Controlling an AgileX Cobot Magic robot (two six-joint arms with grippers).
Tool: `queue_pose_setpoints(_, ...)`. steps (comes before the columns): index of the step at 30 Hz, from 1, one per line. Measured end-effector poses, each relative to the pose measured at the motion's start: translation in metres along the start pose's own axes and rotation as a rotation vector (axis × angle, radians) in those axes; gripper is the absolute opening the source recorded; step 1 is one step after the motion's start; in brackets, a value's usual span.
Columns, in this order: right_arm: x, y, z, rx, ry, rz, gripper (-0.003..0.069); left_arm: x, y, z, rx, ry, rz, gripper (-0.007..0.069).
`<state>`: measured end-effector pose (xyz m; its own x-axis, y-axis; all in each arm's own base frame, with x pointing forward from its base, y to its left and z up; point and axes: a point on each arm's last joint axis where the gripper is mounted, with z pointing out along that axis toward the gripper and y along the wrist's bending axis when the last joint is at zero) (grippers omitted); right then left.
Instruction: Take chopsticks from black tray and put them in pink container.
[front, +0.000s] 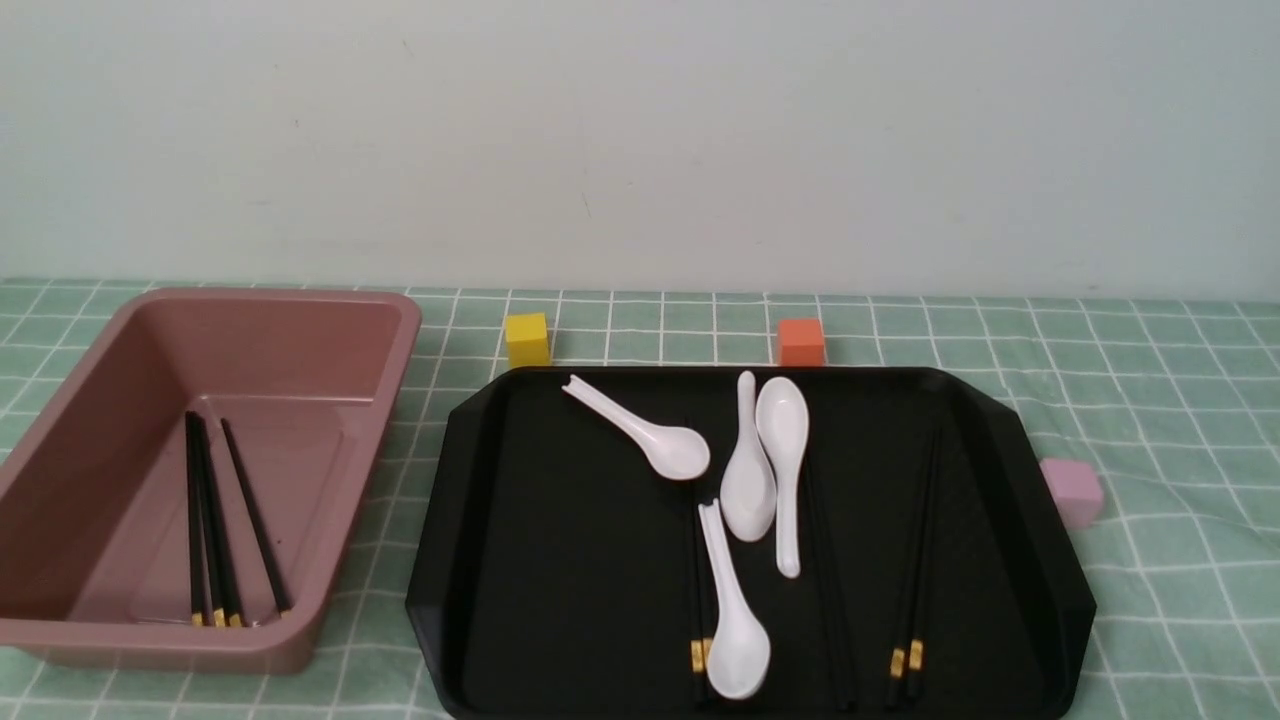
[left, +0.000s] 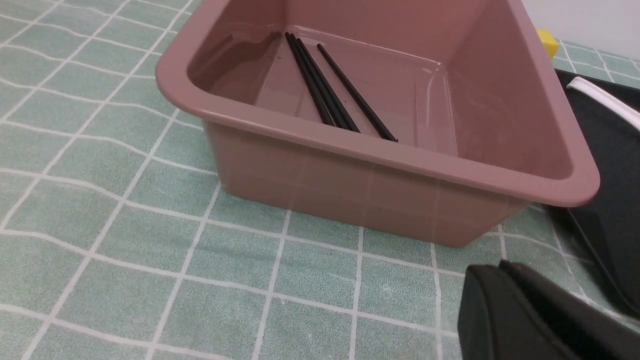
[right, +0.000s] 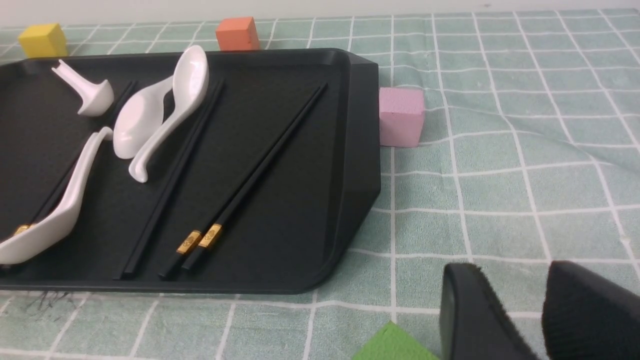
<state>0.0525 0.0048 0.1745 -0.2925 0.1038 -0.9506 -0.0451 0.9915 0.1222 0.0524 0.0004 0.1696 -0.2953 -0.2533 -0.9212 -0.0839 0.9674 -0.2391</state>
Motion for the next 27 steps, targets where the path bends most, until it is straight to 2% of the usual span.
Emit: queue_pose_setpoints(27,0.0000,0.0000,0.0000,0.000,0.000,0.000,0.0240,0.0001,0.0000,0.0000,0.000,0.001,-0.001,0.0040)
